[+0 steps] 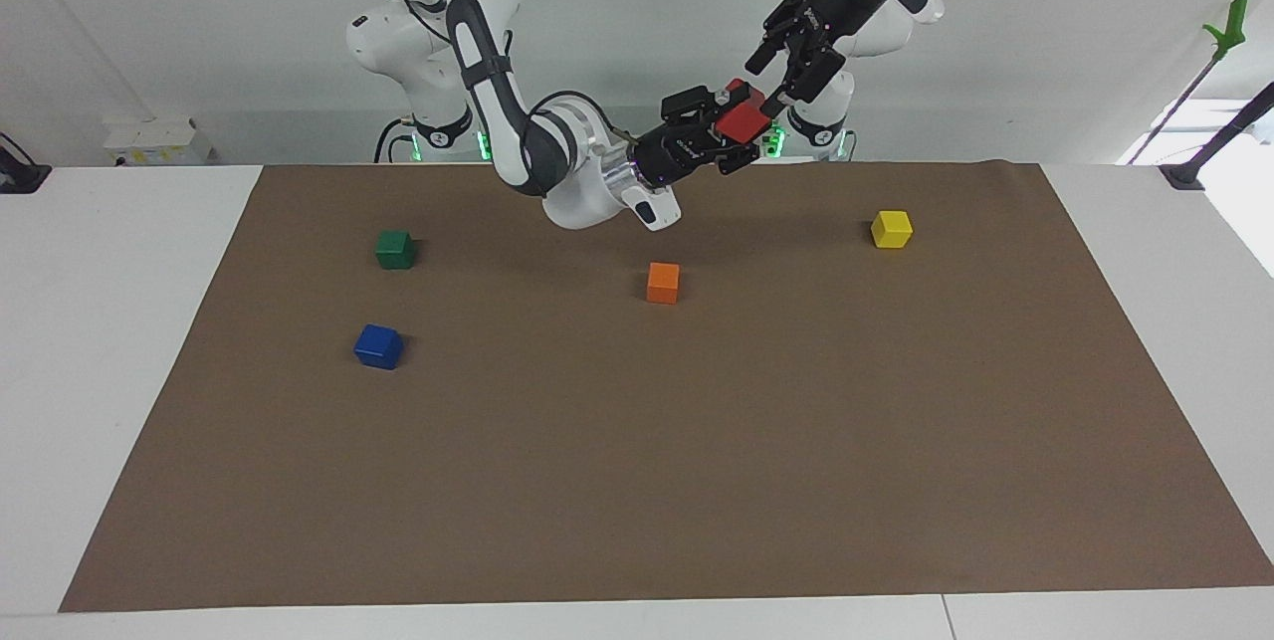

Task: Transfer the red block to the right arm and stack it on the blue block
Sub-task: 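Open the left gripper and release the red cube to the right gripper, then carry the red cube toward the blue cube while the left gripper retracts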

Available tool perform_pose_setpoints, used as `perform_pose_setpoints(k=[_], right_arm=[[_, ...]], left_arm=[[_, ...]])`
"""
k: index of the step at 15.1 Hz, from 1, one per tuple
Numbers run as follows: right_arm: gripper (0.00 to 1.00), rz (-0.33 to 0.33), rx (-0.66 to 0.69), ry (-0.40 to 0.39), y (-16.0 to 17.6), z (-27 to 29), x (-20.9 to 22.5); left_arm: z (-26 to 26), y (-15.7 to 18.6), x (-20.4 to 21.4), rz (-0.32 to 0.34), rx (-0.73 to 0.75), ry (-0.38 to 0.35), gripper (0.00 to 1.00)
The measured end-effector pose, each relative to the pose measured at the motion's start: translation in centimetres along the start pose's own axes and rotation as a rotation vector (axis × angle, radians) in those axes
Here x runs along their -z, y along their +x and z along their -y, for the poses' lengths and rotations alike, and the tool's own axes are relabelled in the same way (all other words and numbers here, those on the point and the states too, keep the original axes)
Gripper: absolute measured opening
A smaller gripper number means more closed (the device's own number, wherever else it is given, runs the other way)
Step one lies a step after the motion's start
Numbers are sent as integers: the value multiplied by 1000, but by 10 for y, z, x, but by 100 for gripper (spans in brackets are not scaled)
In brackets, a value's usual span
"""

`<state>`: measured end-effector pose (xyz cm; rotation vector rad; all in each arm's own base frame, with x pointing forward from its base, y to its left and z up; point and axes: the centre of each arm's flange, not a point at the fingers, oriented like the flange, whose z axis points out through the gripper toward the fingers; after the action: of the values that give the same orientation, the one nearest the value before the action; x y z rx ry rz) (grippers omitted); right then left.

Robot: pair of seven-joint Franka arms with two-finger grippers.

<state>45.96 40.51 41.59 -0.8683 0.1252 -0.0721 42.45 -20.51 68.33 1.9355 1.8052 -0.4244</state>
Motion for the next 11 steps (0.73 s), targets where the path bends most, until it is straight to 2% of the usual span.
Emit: perform_pose_setpoints(k=[3,4,6,8,11], right_arm=[[57,-31,11,-91,20,5,20],[57,-43,7,-128,29,9,27],[57,-52,1,-234,44,26,38],[57,-38,-2,-371,55,55,43],[57,-25,15,-517,61,103,44]], left_arm=[[-13,44,25,-49,-130,-35,100],[-17,64,36,-87,-186,-47,100],[-23,100,49,-216,-347,-33,100],[-23,123,52,-327,-513,49,100],[-31,151,59,-401,-779,200,100]])
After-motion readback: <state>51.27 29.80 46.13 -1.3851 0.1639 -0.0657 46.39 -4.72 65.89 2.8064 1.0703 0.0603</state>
